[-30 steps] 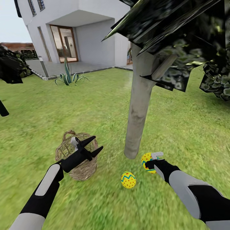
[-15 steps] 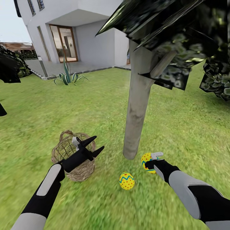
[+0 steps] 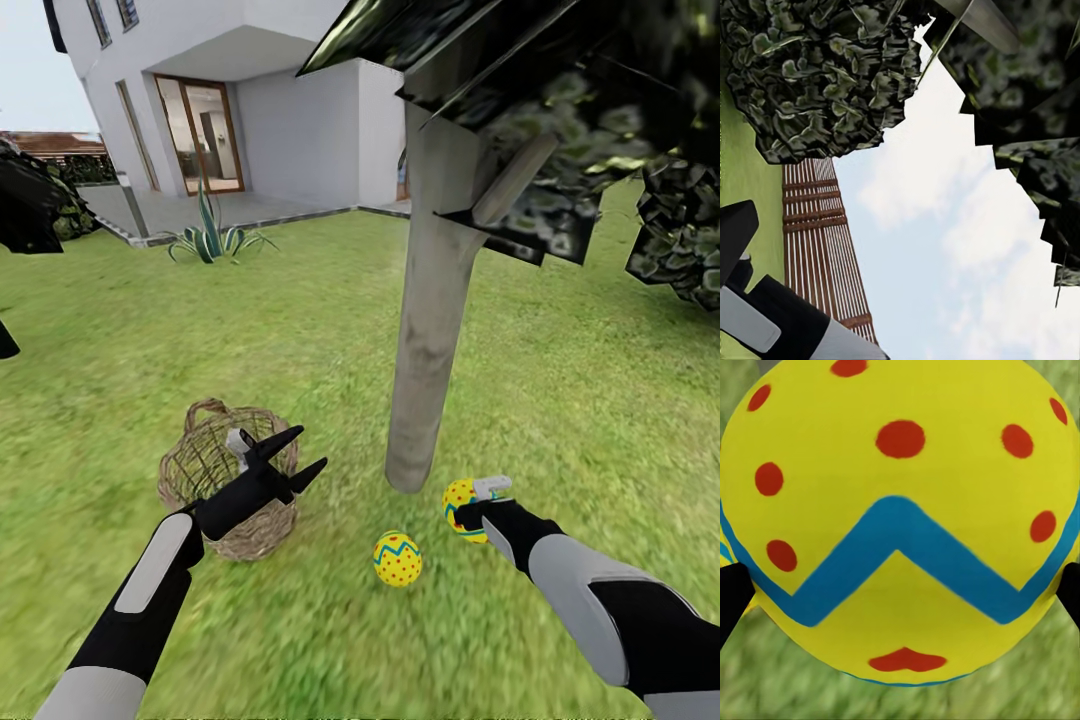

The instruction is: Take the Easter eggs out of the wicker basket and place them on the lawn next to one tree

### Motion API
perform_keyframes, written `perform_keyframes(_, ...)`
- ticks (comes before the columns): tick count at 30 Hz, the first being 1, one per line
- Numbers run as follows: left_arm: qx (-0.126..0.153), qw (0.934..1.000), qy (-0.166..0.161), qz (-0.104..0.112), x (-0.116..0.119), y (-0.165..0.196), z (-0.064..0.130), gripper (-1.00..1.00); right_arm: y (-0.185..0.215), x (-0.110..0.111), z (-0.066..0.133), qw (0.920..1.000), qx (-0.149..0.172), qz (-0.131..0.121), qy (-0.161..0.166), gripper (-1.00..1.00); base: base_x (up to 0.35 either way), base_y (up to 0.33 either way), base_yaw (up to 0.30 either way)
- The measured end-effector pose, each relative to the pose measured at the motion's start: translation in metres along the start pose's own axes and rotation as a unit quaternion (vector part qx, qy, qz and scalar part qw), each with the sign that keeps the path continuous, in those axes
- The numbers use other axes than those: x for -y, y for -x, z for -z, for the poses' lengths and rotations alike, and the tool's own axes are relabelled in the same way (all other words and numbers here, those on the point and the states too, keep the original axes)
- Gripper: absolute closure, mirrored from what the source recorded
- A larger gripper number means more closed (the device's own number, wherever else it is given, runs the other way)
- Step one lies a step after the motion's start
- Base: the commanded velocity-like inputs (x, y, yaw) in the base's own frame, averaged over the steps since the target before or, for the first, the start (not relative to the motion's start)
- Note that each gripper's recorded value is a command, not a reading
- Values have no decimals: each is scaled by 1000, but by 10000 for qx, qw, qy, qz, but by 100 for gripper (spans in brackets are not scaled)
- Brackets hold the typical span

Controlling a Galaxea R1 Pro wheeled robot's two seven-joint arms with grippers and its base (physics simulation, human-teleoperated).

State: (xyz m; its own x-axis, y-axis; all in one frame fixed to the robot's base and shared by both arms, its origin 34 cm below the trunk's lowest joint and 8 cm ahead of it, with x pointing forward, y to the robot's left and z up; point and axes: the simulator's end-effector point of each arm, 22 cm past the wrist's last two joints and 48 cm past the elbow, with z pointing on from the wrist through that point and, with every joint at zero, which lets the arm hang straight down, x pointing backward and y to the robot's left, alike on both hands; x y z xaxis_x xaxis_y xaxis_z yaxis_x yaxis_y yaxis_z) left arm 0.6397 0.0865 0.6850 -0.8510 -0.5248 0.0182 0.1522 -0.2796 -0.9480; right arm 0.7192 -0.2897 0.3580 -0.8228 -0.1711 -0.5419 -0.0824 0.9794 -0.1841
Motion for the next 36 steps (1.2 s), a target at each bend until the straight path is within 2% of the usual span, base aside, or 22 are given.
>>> perform_keyframes(4,-80,10000,23,20,-11,-8,1,-100,-16,-3,-7,10000,-62,2,11,100,0,0,0)
perform_keyframes(18,-85,10000,22,21,-39,-15,15,-100,-41,-10,-28,10000,-65,3,12,100,0,0,0)
perform_keyframes(23,-57,9999,62,111,-50,-13,16,-100,-43,-13,-37,10000,28,7,31,100,0,0,0)
perform_keyframes(36,17,9992,145,377,-80,-11,17,-100,-70,-20,-58,9998,-206,37,76,100,0,0,0)
